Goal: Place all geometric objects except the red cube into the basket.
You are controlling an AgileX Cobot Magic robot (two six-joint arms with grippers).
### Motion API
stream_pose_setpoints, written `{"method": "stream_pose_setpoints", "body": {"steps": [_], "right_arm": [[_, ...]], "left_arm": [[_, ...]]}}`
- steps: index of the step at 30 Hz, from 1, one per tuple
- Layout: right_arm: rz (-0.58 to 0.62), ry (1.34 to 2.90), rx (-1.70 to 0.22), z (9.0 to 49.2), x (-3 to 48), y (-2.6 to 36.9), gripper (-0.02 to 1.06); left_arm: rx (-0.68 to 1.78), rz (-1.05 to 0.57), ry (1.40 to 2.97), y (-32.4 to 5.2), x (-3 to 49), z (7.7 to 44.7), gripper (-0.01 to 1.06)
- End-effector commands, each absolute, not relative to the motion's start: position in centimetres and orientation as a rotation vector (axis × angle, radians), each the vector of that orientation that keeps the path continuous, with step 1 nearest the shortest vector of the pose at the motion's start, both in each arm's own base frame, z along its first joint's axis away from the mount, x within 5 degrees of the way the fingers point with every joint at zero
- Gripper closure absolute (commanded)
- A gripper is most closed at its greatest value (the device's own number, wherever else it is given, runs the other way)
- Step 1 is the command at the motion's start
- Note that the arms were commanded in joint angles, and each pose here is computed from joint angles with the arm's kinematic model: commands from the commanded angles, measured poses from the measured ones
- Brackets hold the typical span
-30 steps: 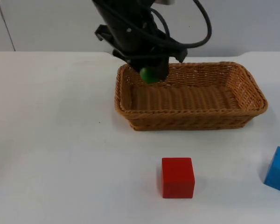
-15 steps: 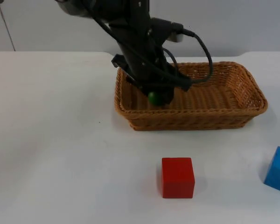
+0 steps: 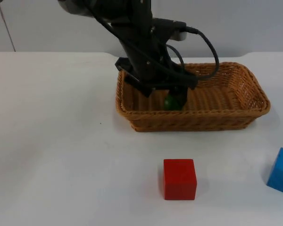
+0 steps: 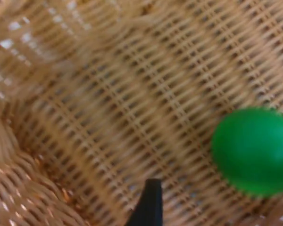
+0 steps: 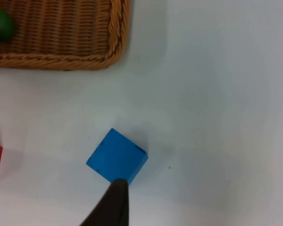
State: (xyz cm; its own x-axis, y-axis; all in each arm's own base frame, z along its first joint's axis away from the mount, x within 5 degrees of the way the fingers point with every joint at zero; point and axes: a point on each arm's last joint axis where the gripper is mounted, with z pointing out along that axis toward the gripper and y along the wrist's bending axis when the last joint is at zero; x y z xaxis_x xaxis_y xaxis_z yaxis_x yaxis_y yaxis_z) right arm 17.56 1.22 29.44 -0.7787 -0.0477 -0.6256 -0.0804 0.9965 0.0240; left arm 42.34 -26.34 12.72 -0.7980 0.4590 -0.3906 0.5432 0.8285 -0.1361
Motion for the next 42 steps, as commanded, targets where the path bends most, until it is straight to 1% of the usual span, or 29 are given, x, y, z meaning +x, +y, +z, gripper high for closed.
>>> {"method": "stream_pose_setpoints", "body": {"steps": [1,2,6,7,12,13,15,17,20,24,25,35,37,39,42], "right_arm": [[0.058,2.451,-0.088,29.5,17.6,1.1,-0.01],[0.058,2.451,-0.088,29.5,17.6,1.1,-0.01],[0.058,2.454,-0.088,29.5,17.6,1.1,-0.01],[0.058,2.454,-0.088,29.5,17.6,1.1,-0.01],[0.058,2.457,-0.089,29.5,17.6,1.1,-0.01],[0.058,2.457,-0.089,29.5,17.6,1.1,-0.01],[0.058,2.457,-0.089,29.5,17.6,1.1,-0.01],[0.053,2.456,-0.091,29.5,17.6,1.1,-0.01],[0.053,2.456,-0.091,29.5,17.6,1.1,-0.01],[0.053,2.458,-0.091,29.5,17.6,1.1,-0.01],[0.053,2.458,-0.091,29.5,17.6,1.1,-0.01],[0.058,2.466,-0.089,29.4,17.5,1.1,-0.01],[0.058,2.468,-0.089,29.4,17.5,1.1,-0.01],[0.058,2.468,-0.089,29.4,17.5,1.1,-0.01],[0.061,2.467,-0.088,29.4,17.5,1.1,-0.01]], "left_arm": [[0.733,-0.401,2.651,-26.7,41.8,15.4,0.24],[0.733,-0.401,2.651,-26.7,41.8,15.4,0.24],[0.767,-0.418,2.667,-26.2,40.6,19.2,0.24],[0.767,-0.418,2.667,-26.2,40.6,19.2,0.24],[0.802,-0.42,2.665,-25.2,39.1,23.5,0.24],[0.802,-0.42,2.665,-25.2,39.1,23.5,0.24],[0.804,-0.424,2.651,-24.9,38.4,24.9,0.24],[0.803,-0.421,2.649,-24.3,37.6,25.5,0.24],[0.799,-0.411,2.648,-23.6,36.5,25.8,0.24],[0.788,-0.351,2.653,-21.6,33.9,25.5,0.24],[0.788,-0.351,2.653,-21.6,33.9,25.5,0.24],[0.701,-0.328,2.615,-17.4,27.4,24.5,0.24],[0.691,-0.324,2.608,-16.9,27.0,24.5,0.24],[0.647,-0.313,2.632,-15.6,26.5,23.9,0.24],[0.517,-0.28,2.693,-12.3,26.5,23.2,0.24]]}}
